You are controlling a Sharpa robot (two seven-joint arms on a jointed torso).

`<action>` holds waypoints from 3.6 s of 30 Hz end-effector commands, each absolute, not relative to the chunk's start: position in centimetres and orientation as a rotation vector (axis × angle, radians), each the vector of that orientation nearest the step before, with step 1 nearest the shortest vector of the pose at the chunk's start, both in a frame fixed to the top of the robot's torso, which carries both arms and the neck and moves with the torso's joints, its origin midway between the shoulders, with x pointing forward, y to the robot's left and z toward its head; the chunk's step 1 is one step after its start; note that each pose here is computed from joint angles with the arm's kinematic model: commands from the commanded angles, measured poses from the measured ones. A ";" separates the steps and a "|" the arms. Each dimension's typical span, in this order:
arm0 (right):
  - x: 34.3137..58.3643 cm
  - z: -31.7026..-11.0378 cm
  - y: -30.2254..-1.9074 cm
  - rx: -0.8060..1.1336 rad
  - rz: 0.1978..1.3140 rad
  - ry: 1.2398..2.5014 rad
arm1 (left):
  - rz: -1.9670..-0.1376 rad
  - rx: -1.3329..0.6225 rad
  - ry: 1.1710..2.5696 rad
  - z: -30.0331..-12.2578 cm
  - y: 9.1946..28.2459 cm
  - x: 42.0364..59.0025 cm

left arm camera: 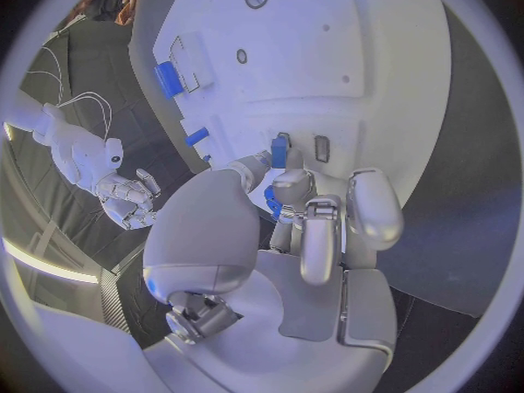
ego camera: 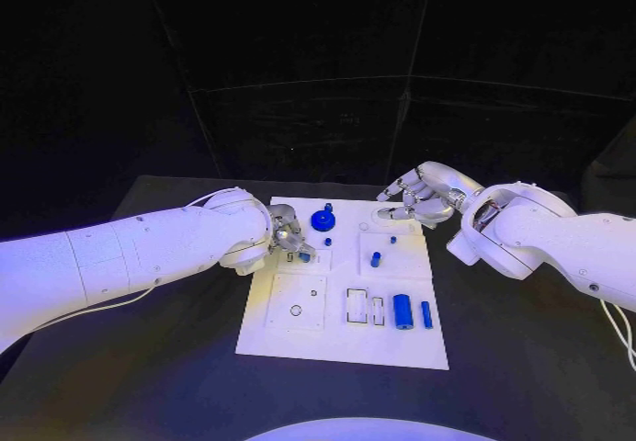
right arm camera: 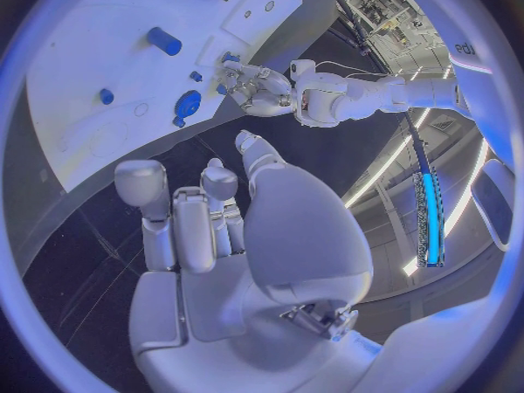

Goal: Assemble the parts on the task board

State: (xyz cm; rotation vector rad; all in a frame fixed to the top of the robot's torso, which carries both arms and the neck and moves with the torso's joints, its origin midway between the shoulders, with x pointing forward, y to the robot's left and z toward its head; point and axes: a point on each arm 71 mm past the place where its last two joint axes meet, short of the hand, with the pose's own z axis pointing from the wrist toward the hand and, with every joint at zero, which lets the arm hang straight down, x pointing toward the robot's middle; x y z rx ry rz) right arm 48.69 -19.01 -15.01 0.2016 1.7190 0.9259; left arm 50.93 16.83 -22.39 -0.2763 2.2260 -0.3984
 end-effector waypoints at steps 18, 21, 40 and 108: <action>48.7 -14.9 -18.9 0.188 0.925 1.723 | -0.352 -0.226 2.282 -22.7 17.0 50.7; 48.7 -14.9 -18.9 0.188 0.924 1.723 | -0.351 -0.229 2.279 -22.7 16.9 50.8; 48.8 -15.0 -18.6 0.184 0.927 1.730 | -0.336 -0.217 2.296 -22.9 16.5 51.2; 49.2 -15.1 -19.2 0.197 0.909 1.720 | -0.385 -0.242 2.257 -18.1 18.6 52.9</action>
